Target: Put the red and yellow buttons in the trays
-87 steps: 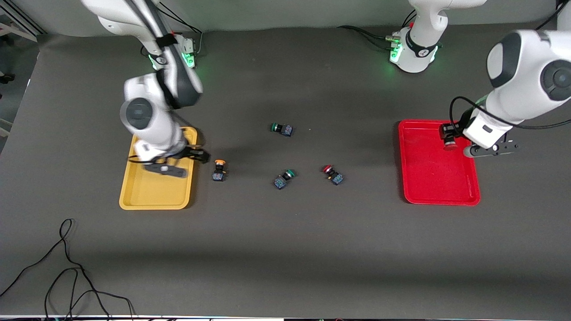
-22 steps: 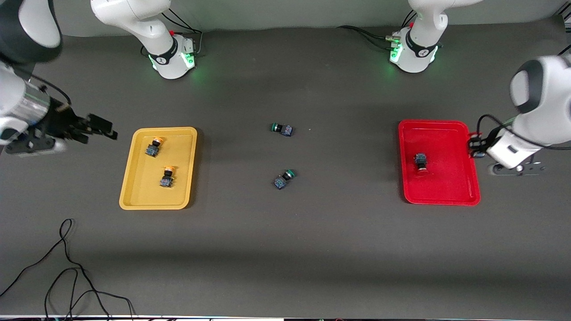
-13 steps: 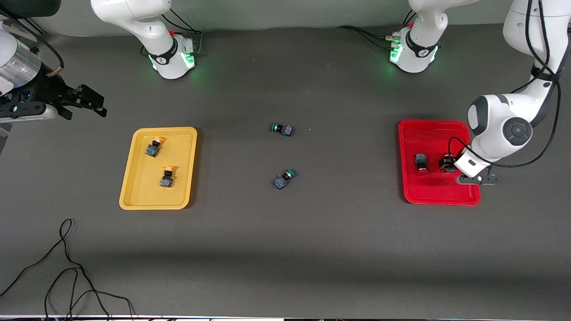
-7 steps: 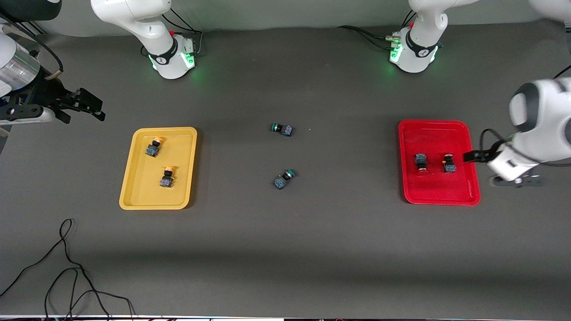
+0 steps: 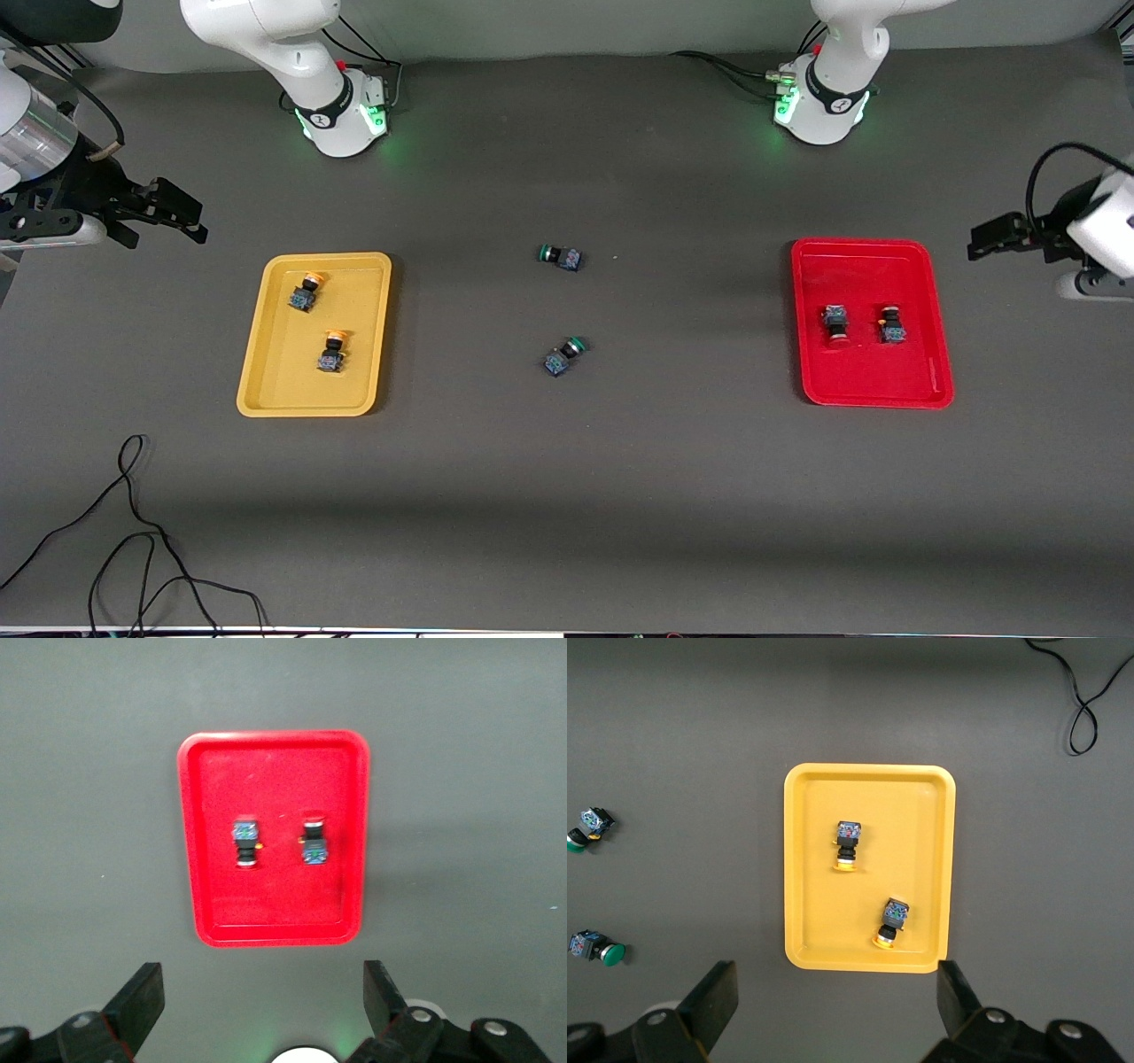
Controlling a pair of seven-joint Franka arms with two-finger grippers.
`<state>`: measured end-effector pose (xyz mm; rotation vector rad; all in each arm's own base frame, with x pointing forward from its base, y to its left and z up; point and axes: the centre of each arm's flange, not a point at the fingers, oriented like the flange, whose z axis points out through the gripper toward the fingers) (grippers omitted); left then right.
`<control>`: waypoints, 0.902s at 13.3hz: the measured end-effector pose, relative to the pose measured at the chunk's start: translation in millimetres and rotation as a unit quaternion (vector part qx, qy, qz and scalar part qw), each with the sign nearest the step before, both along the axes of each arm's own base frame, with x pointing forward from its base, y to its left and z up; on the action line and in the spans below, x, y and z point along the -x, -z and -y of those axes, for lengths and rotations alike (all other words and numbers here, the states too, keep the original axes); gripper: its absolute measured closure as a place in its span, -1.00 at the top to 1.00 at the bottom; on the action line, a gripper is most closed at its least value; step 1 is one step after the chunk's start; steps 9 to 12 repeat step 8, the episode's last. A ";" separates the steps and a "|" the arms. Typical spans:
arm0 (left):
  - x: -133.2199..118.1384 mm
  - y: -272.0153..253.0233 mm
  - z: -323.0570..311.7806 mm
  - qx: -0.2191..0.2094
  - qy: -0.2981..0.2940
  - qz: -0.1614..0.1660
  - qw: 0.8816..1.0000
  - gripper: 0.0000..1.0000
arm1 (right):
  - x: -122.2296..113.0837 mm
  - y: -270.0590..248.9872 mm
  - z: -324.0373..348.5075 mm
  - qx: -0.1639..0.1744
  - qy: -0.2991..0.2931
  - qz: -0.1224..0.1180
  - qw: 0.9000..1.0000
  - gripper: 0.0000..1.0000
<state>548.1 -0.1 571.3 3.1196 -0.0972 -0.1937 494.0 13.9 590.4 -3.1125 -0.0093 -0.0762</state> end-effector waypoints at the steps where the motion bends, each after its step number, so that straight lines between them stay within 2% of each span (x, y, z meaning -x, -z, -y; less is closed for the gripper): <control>1: -0.9 -4.7 15.1 -0.001 0.000 0.005 1.000 1.00 | 0.0 -0.1 0.0 0.000 0.000 0.000 1.000 1.00; 4: -0.5 -7.5 40.6 -0.003 0.005 0.008 1.000 1.00 | -1.3 2.0 -0.2 0.000 0.000 -0.002 1.000 1.00; 12: -2.3 -13.3 35.5 -0.003 0.000 0.014 1.000 1.00 | -3.8 5.6 -0.6 0.001 0.000 -0.004 1.000 1.00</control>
